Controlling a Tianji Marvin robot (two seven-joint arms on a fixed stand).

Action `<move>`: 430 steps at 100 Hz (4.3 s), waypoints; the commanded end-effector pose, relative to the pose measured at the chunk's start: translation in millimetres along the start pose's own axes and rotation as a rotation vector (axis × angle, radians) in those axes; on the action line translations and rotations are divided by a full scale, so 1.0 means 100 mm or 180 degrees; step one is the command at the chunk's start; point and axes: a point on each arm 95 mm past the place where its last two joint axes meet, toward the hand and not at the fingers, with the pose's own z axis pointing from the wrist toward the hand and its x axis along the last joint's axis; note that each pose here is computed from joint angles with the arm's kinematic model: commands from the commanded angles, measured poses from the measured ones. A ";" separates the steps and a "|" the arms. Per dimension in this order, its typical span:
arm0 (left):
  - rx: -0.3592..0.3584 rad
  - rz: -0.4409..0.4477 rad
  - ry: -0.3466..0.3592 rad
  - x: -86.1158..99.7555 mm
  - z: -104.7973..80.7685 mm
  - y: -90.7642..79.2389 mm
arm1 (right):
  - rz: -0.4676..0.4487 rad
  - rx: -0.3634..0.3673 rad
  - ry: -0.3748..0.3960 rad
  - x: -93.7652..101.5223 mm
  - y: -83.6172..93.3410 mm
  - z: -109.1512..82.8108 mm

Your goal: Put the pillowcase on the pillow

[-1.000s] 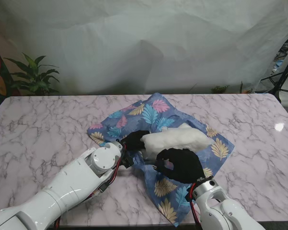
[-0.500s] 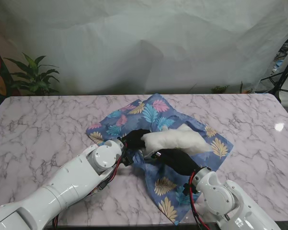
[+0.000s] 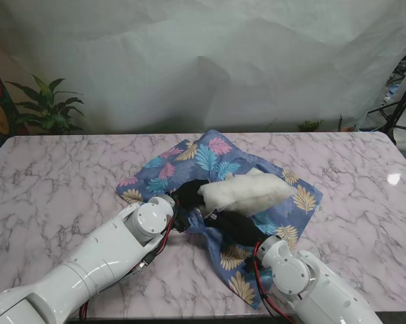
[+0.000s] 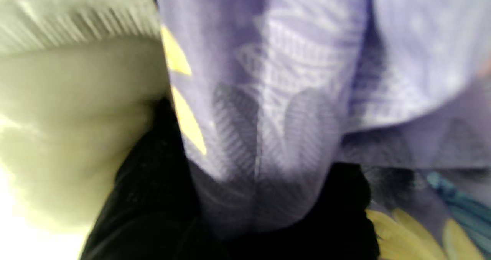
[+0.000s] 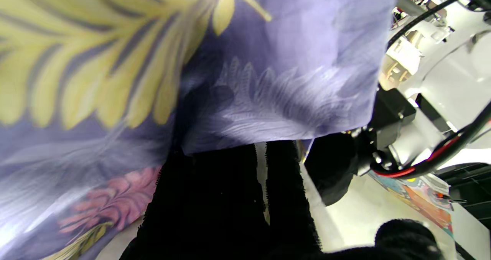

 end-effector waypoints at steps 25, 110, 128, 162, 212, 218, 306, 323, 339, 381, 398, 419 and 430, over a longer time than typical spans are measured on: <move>-0.0301 -0.0211 -0.0050 -0.13 -0.05 0.26 | -0.0177 0.0067 0.0218 0.07 0.02 0.33; -0.0482 0.0020 -0.0014 -0.22 -0.11 0.20 | -0.0522 -0.0179 0.0520 0.06 0.24 0.31; -0.0495 0.0057 0.0008 -0.22 -0.11 0.20 | -0.0387 -0.0164 0.0523 0.05 0.24 0.32; -0.0584 0.0231 0.0014 -0.26 -0.10 0.21 | -0.0904 0.0386 0.0340 0.15 0.43 0.11; -0.0658 0.0357 -0.0004 -0.29 -0.11 0.24 | -0.1553 0.1187 -0.0733 0.29 0.51 -0.18; -0.0658 0.0358 -0.0017 -0.29 -0.12 0.23 | -0.1760 0.1342 -0.0798 0.33 0.54 -0.21; -0.0711 0.0472 -0.0081 -0.31 -0.16 0.20 | -0.2207 0.1762 -0.0963 0.42 0.93 -0.64; -0.0716 0.0483 -0.0110 -0.32 -0.17 0.19 | -0.2236 0.1499 -0.1026 0.44 0.94 -0.69; -0.0696 0.0499 -0.0157 -0.32 -0.18 0.17 | -0.2043 0.1062 -0.0725 0.48 0.97 -0.70; -0.0688 0.0606 -0.0110 -0.27 -0.17 0.18 | -0.0485 0.0711 0.0249 0.80 0.79 -0.50; -0.0817 0.0713 0.0097 -0.24 -0.23 0.16 | -0.0514 0.0738 0.0238 0.77 0.80 -0.43; -0.1035 0.0943 0.0320 -0.24 -0.32 -0.01 | -0.0478 0.0752 0.0121 0.67 0.82 -0.43; -0.1035 0.1154 0.0410 -0.26 -0.36 -0.10 | -0.0485 0.0731 0.0092 0.65 0.83 -0.44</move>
